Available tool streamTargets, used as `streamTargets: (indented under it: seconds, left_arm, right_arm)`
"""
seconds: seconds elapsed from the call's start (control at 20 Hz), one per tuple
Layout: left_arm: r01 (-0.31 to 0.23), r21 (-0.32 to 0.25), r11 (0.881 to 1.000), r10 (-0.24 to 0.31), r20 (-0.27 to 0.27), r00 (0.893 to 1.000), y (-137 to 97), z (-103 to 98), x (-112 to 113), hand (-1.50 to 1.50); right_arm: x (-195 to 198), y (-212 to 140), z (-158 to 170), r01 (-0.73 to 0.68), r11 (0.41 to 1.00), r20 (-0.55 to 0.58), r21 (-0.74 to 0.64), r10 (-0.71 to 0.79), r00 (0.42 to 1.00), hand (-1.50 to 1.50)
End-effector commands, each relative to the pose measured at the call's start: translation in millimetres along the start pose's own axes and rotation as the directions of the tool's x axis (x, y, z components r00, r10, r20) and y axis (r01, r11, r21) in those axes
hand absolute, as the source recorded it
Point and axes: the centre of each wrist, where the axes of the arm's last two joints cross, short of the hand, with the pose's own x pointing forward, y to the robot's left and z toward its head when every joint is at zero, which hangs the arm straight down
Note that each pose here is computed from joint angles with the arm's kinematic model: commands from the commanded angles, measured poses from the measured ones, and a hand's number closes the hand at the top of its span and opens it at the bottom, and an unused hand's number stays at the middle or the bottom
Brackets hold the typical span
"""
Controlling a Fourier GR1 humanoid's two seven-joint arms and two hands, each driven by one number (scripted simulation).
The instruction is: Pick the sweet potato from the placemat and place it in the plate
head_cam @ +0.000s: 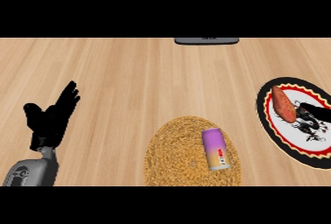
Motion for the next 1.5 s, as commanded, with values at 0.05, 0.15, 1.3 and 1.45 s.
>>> streamTargets:
  seconds: [0.05, 0.15, 1.3, 1.45]
  left_arm:
    - [0.011, 0.034, 0.999, -0.012, 0.012, 1.000, 11, -8, 4, 0.00]
    - [-0.010, 0.020, 1.000, 0.010, 0.004, 1.000, -1, 11, 7, 0.00]
    - [0.004, 0.006, 1.000, -0.004, 0.005, 1.000, 14, -8, 0, 0.00]
    - [0.001, -0.011, 1.000, -0.001, 0.002, 1.000, -4, -4, 7, 0.00]
  right_arm:
    - [24, -25, 8, 0.228, 0.972, 0.014, -0.052, -0.228, 0.974, -1.50]
    - [23, -30, 4, 0.299, 0.953, -0.094, -0.052, -0.303, 0.948, -1.50]
    - [-72, -99, 53, 0.396, 0.918, -0.143, -0.014, -0.394, 0.908, -1.50]
    - [-94, -129, 54, 0.377, 0.926, -0.147, -0.010, -0.374, 0.916, -1.50]
